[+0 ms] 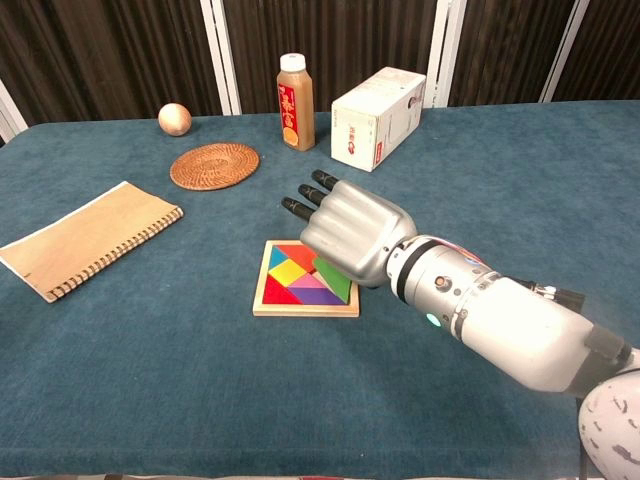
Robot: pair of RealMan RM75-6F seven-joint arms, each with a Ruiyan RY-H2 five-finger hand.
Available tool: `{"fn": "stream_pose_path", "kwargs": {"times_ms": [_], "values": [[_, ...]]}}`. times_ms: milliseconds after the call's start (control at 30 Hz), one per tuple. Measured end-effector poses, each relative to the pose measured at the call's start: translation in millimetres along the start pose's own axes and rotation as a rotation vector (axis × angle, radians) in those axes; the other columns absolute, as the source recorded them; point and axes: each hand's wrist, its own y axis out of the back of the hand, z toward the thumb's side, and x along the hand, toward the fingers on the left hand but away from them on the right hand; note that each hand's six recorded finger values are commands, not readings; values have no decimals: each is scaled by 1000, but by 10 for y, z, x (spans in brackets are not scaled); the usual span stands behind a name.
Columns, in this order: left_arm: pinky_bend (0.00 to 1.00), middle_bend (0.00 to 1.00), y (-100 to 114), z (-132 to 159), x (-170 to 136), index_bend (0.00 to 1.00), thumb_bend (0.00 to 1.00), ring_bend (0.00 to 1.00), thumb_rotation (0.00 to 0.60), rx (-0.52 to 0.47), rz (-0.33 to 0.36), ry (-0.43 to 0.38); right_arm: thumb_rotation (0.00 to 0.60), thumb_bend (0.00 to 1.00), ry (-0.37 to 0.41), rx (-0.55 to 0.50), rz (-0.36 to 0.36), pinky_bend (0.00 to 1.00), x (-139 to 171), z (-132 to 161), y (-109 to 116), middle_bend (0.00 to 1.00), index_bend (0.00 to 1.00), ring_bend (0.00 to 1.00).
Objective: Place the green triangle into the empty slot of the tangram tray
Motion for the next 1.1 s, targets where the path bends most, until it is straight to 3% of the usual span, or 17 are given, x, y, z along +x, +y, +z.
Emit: {"fn": "stream_pose_path", "kwargs": {"times_ms": [1100], "values": [[73, 33, 12, 12, -35, 0, 476, 24, 600, 0, 4, -6, 600, 458, 4, -14, -7, 0, 31, -51, 42, 96, 410, 0]]}}
